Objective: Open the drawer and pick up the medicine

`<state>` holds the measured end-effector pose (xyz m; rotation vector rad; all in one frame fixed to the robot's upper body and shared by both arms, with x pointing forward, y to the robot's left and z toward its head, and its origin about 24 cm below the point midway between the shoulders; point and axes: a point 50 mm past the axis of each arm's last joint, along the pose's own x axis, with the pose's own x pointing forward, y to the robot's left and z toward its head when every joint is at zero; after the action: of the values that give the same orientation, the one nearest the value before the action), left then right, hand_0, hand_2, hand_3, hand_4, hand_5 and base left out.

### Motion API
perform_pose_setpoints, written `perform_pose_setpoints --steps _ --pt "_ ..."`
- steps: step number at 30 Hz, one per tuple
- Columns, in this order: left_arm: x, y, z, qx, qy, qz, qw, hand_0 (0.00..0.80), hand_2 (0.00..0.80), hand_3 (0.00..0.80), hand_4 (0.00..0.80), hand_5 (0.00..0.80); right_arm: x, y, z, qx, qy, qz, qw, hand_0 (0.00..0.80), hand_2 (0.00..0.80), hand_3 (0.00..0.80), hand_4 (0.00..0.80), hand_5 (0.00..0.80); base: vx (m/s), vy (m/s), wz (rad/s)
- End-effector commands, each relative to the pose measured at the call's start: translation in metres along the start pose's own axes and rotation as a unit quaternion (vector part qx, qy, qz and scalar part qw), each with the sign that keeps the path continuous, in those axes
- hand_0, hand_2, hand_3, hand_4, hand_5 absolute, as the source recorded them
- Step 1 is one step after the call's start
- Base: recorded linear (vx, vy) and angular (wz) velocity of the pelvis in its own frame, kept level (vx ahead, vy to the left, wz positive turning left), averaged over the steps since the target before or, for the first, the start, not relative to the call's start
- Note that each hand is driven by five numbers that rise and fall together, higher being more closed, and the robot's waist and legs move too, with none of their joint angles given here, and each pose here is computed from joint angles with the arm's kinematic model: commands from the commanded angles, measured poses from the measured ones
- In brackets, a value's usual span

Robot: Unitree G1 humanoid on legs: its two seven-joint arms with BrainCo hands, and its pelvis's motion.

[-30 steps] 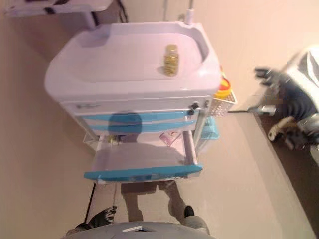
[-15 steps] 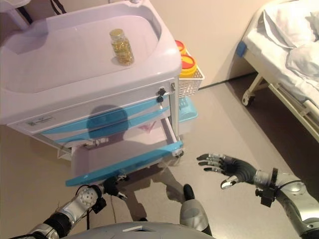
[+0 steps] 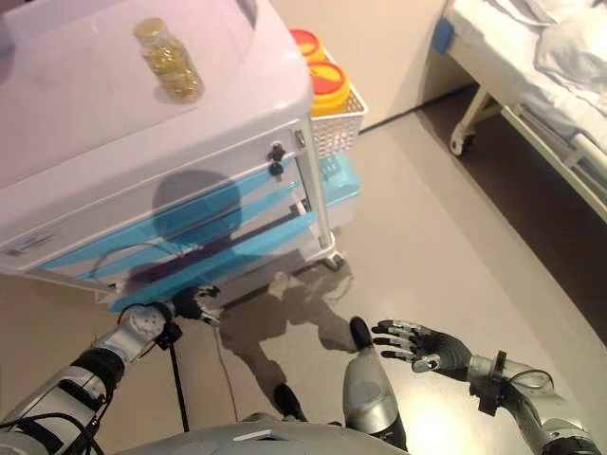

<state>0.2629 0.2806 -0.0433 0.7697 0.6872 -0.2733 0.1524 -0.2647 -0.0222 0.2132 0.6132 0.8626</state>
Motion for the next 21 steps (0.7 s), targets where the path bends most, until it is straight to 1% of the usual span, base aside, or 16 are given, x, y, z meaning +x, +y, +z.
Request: perform_pose_setpoints --steps 1,5,10,14,21 --pt "-0.015 0.052 -0.019 -0.043 0.028 0.078 0.996 0.0 0.0 0.0 0.0 0.0 0.008 0.01 -0.007 0.005 -0.018 0.04 0.999 0.0 0.0 0.0 0.0 0.0 -0.063 0.047 -0.12" --pt "-0.019 0.069 -0.023 -0.06 0.042 0.098 0.992 0.0 0.0 0.0 0.0 0.0 0.008 0.008 -0.01 0.006 -0.019 0.025 0.999 0.0 0.0 0.0 0.0 0.0 -0.041 0.045 -0.14" --pt "-0.021 0.079 -0.022 -0.066 0.042 0.1 0.992 0.0 0.0 0.0 0.0 0.0 0.012 0.009 -0.012 0.005 -0.022 0.023 0.999 0.0 0.0 0.0 0.0 0.0 -0.008 0.008 -0.03" --pt "-0.02 0.08 -0.015 -0.057 0.032 0.092 0.994 0.0 0.0 0.0 0.0 0.0 0.017 0.011 -0.014 0.006 -0.018 0.016 1.0 0.0 0.0 0.0 0.0 0.0 0.0 0.0 0.0" --pt "-0.019 0.072 -0.012 -0.029 0.023 0.071 0.997 0.0 0.0 0.0 0.0 0.0 0.022 0.012 -0.016 0.013 -0.013 0.01 1.0 0.0 0.0 0.0 0.0 0.0 0.018 -0.029 0.04"
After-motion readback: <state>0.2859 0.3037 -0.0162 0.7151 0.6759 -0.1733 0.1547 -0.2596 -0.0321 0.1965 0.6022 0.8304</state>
